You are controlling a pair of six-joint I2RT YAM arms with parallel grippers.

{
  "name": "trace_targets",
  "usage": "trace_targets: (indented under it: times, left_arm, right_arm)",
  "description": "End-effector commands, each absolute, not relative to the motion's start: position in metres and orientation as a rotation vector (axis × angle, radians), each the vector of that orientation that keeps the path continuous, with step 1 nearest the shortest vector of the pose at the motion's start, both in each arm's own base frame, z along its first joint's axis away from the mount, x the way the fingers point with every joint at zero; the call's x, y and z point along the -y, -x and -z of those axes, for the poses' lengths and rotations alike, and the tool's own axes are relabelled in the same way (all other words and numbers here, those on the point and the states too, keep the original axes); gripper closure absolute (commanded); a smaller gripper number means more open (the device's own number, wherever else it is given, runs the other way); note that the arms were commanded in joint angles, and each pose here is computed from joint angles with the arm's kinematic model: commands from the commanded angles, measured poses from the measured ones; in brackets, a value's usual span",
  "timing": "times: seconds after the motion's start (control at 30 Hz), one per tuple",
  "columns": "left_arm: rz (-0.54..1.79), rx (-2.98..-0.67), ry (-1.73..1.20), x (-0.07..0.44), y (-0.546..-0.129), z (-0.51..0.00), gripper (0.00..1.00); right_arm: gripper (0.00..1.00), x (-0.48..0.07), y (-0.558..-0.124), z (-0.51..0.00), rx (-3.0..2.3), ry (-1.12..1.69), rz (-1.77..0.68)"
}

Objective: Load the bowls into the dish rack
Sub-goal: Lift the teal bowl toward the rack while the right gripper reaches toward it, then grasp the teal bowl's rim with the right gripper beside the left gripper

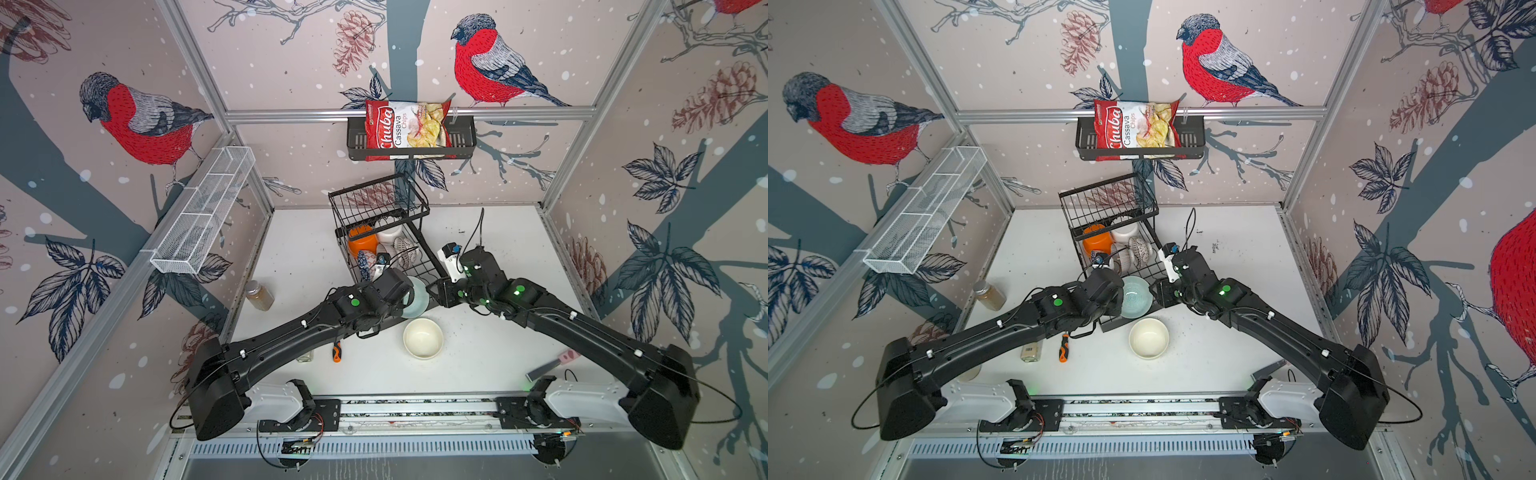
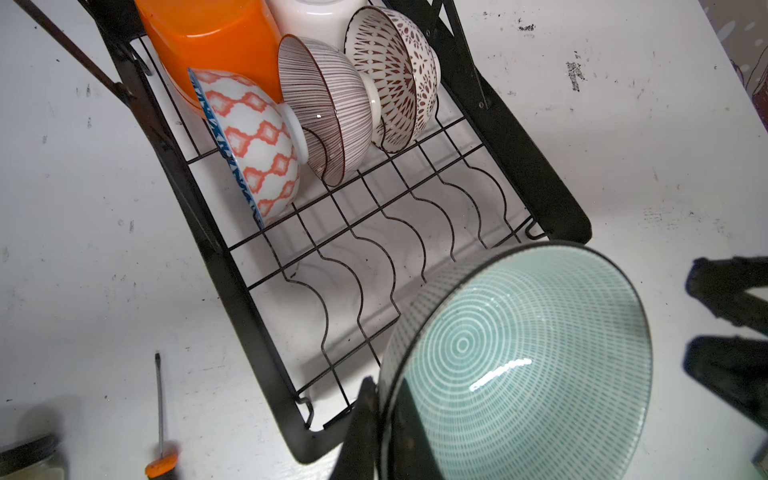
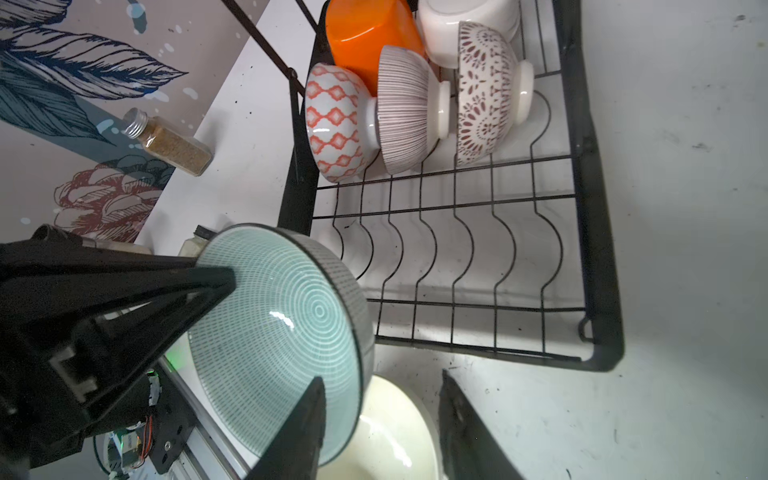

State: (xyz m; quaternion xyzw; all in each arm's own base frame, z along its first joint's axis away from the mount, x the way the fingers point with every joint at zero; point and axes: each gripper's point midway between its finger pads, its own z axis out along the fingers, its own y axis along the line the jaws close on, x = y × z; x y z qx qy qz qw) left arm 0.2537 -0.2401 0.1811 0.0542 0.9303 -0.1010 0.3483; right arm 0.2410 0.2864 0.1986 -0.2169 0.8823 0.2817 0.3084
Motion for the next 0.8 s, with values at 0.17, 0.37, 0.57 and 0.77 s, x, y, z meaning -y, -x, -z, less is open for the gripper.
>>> trace_targets:
  times: [0.17, 0.37, 0.57, 0.77]
  left_arm:
    - [0.3, -2.339, -0.126, 0.25, -0.268, -0.191, 1.0]
    - [0.308, -2.329, -0.119, 0.247, -0.269, -0.193, 1.0]
    - [0.329, -2.323, -0.119, 0.25, -0.272, -0.192, 1.0]
    - [0.319, -2.33, -0.119, 0.251, -0.276, -0.186, 1.0]
  right_arm:
    - [0.62, -0.296, -0.257, -0.183, -2.377, 0.554, -0.588]
    - [0.63, -0.293, -0.266, -0.175, -2.39, 0.54, -0.515]
    - [0.68, -0.302, -0.267, -0.165, -2.413, 0.56, -0.517]
    - [0.84, -0.307, -0.27, -0.164, -2.41, 0.559, -0.503]
